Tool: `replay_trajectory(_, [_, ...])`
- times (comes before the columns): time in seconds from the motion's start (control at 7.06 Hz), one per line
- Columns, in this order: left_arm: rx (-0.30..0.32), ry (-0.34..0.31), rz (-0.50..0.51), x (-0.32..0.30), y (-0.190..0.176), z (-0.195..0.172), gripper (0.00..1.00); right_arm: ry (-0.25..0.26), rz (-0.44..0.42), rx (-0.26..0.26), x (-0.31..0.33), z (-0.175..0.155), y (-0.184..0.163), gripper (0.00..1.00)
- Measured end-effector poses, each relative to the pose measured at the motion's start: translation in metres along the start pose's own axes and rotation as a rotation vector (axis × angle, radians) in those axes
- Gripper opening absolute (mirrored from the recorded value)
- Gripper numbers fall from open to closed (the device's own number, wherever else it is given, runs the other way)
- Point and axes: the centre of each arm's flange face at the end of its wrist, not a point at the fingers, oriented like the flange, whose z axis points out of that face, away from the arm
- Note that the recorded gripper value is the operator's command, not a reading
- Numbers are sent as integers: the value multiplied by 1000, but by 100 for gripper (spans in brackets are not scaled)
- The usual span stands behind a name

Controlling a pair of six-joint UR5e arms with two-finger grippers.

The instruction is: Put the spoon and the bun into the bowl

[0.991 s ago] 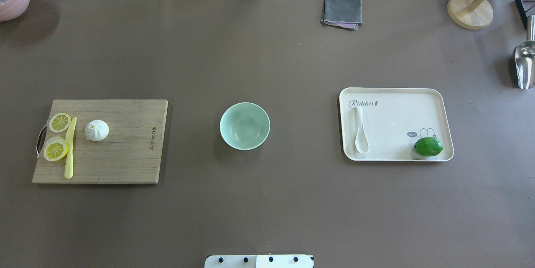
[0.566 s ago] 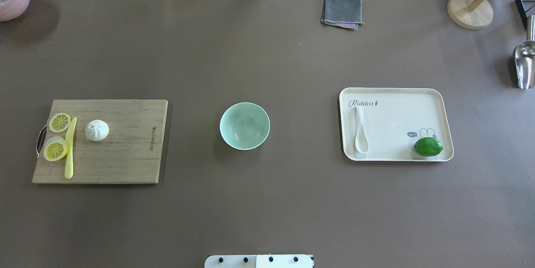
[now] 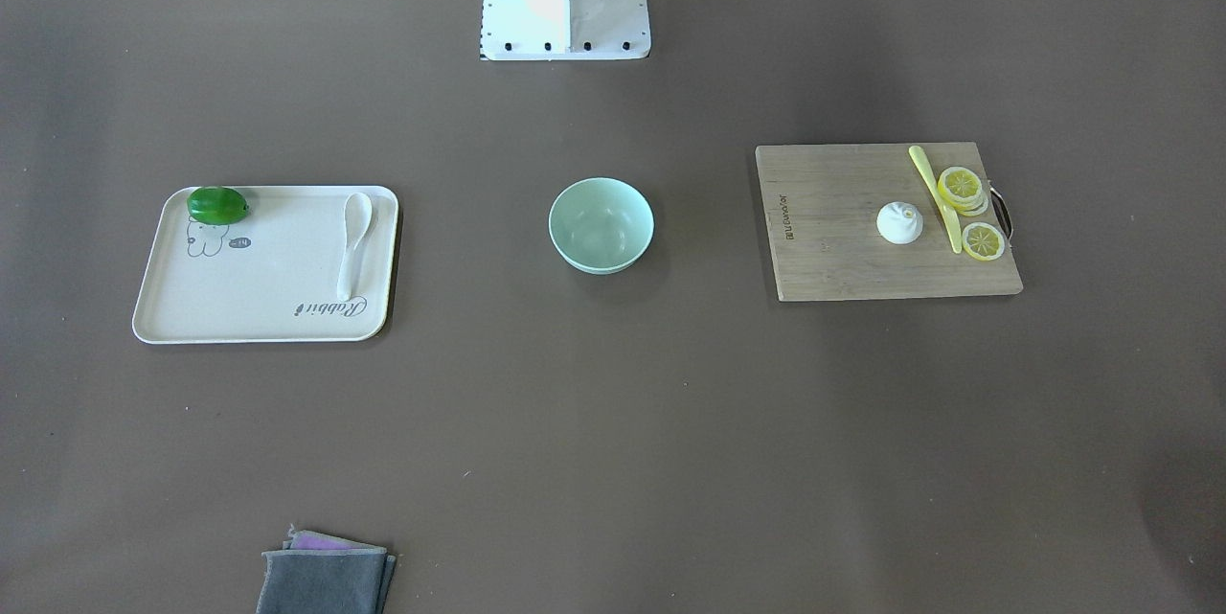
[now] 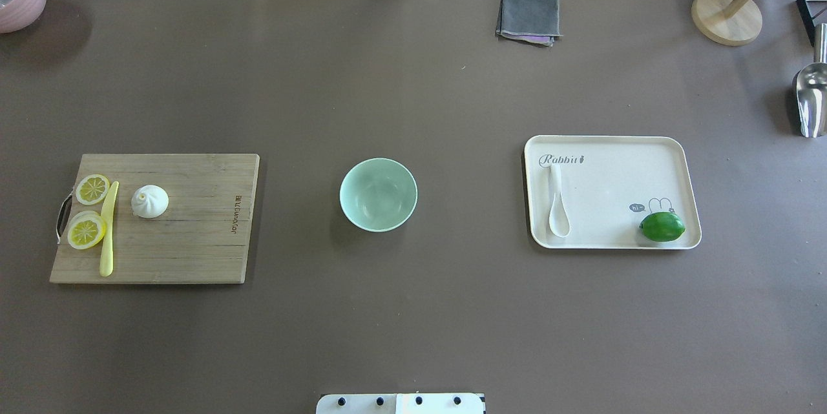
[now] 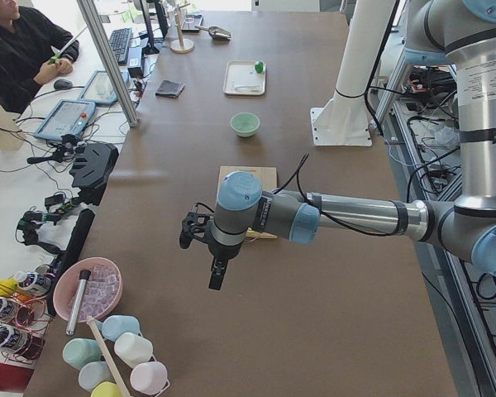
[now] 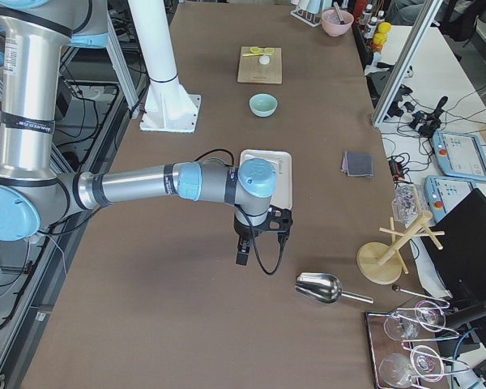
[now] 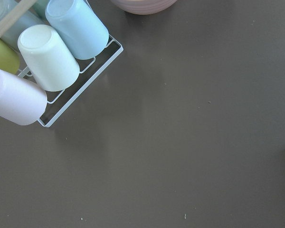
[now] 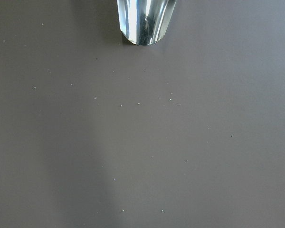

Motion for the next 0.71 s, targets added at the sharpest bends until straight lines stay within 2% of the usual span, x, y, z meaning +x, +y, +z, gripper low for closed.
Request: replay_trajectory(0.71, [-8,1,-5,-3,2,4,98,10,-8,13,-2,-4,0,100])
